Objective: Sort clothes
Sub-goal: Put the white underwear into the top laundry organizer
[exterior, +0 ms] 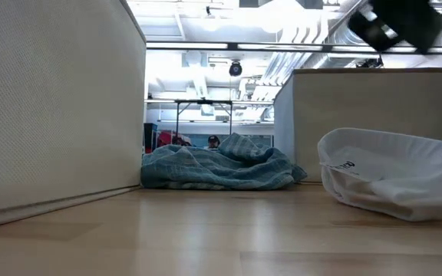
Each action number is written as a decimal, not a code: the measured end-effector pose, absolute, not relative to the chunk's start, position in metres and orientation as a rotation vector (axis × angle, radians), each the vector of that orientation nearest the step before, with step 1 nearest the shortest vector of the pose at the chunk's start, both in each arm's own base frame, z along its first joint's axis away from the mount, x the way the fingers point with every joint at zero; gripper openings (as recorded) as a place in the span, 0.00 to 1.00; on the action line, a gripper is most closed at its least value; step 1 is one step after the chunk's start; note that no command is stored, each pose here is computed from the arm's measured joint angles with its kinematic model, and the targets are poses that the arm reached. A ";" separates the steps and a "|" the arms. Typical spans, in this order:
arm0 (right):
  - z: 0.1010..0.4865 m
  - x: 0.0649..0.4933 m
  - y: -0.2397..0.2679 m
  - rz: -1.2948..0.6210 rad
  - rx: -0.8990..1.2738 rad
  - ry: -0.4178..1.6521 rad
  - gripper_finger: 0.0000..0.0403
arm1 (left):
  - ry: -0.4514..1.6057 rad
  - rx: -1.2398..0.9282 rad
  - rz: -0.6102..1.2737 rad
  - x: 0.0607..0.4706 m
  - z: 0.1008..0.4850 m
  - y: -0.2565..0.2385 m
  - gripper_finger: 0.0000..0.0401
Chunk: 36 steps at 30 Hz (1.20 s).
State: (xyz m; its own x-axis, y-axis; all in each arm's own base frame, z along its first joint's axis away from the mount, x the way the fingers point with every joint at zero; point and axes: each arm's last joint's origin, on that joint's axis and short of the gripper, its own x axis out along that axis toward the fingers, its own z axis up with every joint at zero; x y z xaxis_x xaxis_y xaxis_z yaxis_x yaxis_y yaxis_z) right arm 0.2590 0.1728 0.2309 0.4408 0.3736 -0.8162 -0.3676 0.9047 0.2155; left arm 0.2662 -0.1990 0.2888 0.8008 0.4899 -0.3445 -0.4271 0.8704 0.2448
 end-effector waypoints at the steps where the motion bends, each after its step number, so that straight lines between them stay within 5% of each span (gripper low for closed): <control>1: 0.223 0.257 0.172 0.475 0.010 1.022 0.59 | 0.410 0.159 0.497 0.266 0.289 -0.199 0.00; 16: 0.141 0.221 0.142 0.201 0.064 1.151 0.57 | 0.407 0.159 0.501 0.266 0.289 -0.199 0.00; 31: 0.117 0.205 0.129 0.133 0.048 1.145 0.05 | 0.406 0.156 0.499 0.267 0.289 -0.199 0.00; 36: 0.123 0.210 0.133 0.145 0.067 1.125 0.03 | 0.406 0.156 0.499 0.267 0.289 -0.199 0.00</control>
State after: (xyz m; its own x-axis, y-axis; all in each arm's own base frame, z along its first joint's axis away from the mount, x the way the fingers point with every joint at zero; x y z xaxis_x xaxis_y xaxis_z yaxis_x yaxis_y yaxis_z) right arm 0.2103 0.1327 0.1228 0.4231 0.1496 -0.8937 -0.0824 0.9885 0.1265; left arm 0.2666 -0.1988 0.2891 0.8006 0.4936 -0.3397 -0.4327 0.8684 0.2421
